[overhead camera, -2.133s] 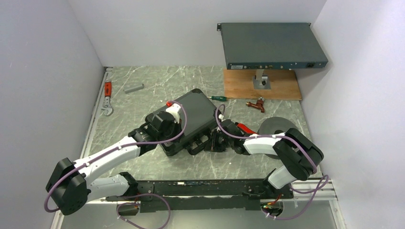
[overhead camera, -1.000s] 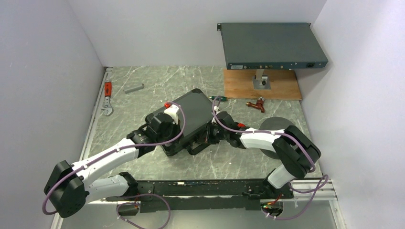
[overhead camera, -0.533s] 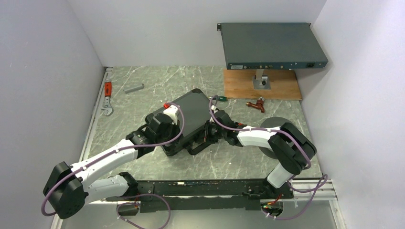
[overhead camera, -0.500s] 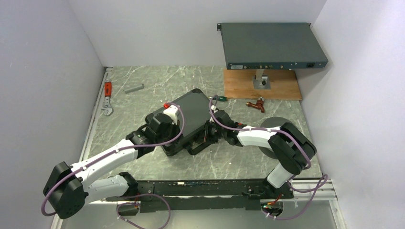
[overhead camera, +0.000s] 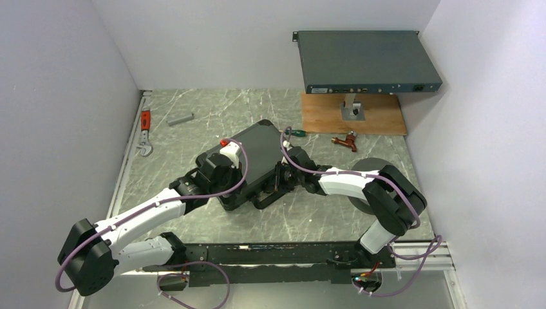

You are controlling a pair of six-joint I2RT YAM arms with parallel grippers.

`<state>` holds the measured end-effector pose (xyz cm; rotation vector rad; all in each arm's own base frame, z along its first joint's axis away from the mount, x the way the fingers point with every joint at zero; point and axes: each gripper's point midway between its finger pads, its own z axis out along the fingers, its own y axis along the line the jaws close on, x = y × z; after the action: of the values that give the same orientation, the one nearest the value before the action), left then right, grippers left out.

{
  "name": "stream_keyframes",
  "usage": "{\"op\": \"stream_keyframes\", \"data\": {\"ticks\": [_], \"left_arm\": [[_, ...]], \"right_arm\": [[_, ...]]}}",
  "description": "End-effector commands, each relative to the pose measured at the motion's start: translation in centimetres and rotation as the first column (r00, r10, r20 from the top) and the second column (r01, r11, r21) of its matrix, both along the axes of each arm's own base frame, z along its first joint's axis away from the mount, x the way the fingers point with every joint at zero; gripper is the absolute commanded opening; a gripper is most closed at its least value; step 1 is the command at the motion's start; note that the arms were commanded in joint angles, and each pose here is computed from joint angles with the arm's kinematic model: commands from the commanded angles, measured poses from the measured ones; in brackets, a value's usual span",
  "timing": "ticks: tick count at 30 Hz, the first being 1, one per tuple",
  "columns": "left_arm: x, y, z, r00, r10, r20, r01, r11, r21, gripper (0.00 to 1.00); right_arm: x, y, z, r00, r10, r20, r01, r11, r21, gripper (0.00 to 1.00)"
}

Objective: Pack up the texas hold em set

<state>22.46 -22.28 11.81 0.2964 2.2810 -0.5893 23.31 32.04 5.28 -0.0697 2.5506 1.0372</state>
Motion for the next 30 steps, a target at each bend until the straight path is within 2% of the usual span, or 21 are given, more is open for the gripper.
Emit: {"op": "stream_keyframes", "data": {"ticks": [1,17,27,30], "left_arm": [[-6.1,3.5,-6.7,0.96,-0.027,-0.279,0.081,0.979,0.186,0.0],[-5.8,3.2,-6.6,0.959,-0.033,-0.281,0.092,0.976,0.196,0.0],[-5.6,3.1,-6.1,0.959,-0.039,-0.281,0.098,0.975,0.199,0.0],[-5.5,3.0,-6.2,0.959,-0.037,-0.281,0.096,0.975,0.199,0.0]], "right_arm": [[2.8,1.2,2.3,0.992,-0.05,0.112,0.043,0.997,0.065,0.04],[1.6,0.7,-1.5,0.998,-0.038,0.045,0.036,0.999,0.033,0.02],[1.6,-2.2,-4.6,0.992,-0.077,0.096,0.085,0.992,-0.09,0.02],[2.0,-2.5,-5.0,0.989,-0.086,0.122,0.098,0.991,-0.088,0.02]]}}
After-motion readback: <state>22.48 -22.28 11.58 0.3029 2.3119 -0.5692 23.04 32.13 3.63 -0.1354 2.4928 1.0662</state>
